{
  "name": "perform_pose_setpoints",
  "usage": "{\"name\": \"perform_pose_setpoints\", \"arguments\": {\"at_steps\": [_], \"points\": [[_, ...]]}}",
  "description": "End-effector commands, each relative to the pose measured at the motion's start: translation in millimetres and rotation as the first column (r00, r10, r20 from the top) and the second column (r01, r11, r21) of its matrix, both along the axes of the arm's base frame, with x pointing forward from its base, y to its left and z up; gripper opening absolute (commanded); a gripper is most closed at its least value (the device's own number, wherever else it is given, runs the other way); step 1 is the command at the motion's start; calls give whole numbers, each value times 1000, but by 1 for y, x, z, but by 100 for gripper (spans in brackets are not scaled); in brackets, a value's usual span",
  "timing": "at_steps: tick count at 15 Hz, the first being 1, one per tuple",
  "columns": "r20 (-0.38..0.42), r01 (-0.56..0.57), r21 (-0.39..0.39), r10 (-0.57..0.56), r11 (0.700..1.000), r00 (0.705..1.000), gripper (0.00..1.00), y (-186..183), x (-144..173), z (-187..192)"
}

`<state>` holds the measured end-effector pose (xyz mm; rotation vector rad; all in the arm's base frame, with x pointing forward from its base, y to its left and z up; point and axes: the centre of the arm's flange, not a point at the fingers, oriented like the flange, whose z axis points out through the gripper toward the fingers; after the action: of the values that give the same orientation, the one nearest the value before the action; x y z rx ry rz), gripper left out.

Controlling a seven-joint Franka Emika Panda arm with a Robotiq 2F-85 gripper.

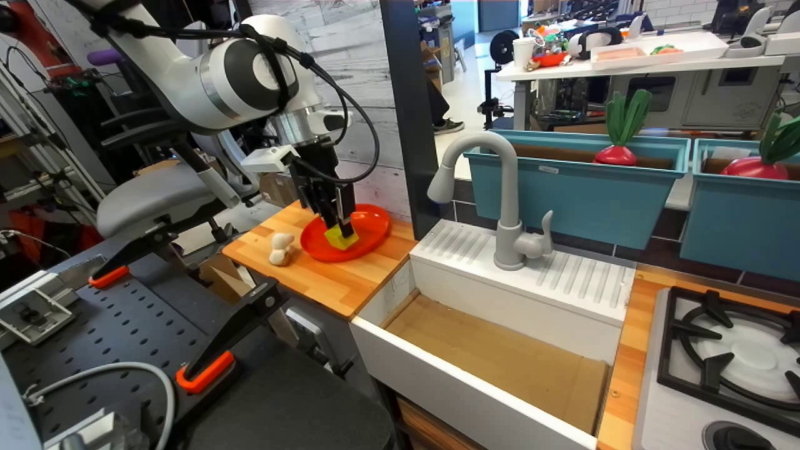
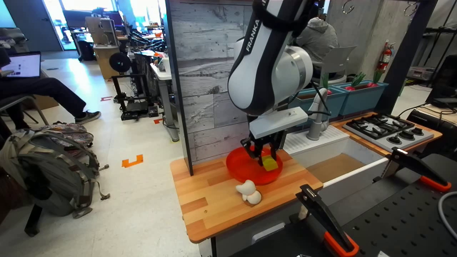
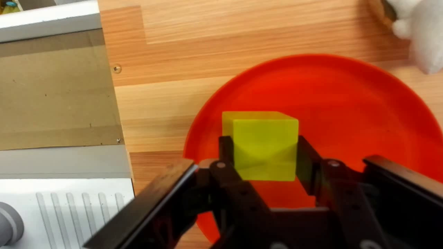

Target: Put the yellow block on the orange plate.

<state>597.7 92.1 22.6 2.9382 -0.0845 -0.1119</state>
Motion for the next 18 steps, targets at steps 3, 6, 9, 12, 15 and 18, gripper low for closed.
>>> {"name": "perform_pose_setpoints", "arguments": {"at_steps": [3,6,9,12,15,18], "points": [[25,-6,-22,6,1000,1000,21,12,17,-9],[34,2,-17,-2,1000,999,71,17,22,-10],[39,26,-8,-26,1000,999,85,16,24,-7],[43,38,3,-38,999,998,100,16,24,-1],[54,15,53,-18,998,998,100,26,8,21],[53,-4,44,2,999,999,100,35,15,11]]}}
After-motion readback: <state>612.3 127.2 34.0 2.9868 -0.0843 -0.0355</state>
